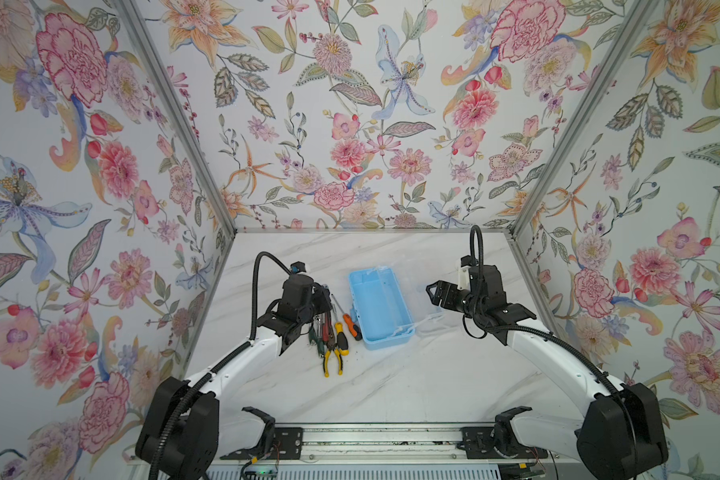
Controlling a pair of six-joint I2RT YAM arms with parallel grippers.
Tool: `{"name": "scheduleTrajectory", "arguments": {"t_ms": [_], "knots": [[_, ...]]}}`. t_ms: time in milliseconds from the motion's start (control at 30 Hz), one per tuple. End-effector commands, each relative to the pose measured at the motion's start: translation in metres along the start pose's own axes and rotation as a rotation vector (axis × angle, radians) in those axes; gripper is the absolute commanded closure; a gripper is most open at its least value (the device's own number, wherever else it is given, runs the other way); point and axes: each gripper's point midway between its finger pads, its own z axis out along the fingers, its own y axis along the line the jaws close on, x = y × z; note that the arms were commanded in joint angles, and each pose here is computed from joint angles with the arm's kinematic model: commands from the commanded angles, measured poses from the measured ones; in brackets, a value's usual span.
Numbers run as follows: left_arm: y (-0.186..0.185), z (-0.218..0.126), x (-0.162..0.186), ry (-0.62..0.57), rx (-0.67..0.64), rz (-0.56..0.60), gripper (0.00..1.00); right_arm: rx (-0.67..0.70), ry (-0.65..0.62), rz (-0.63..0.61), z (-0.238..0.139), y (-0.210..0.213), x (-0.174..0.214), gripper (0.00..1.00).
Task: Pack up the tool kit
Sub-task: 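Carry the ratchet wrench over the blue box and lower it inside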
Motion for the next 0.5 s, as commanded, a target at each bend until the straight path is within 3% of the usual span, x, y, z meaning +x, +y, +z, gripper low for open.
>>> {"name": "scheduleTrajectory", "arguments": {"t_ms": [0,467], "knots": [[-0.044,0.009,-0.017,-0.082,0.1,-0.094,1.0,-0.02,-0.025,0.012,-0.006,0.002,-0.004,0.18],[-0.09,0.105,0.022,0.005,0.11,-0.16,1.0,-0.003,-0.044,0.028,-0.021,-0.01,-0.003,0.17]]}}
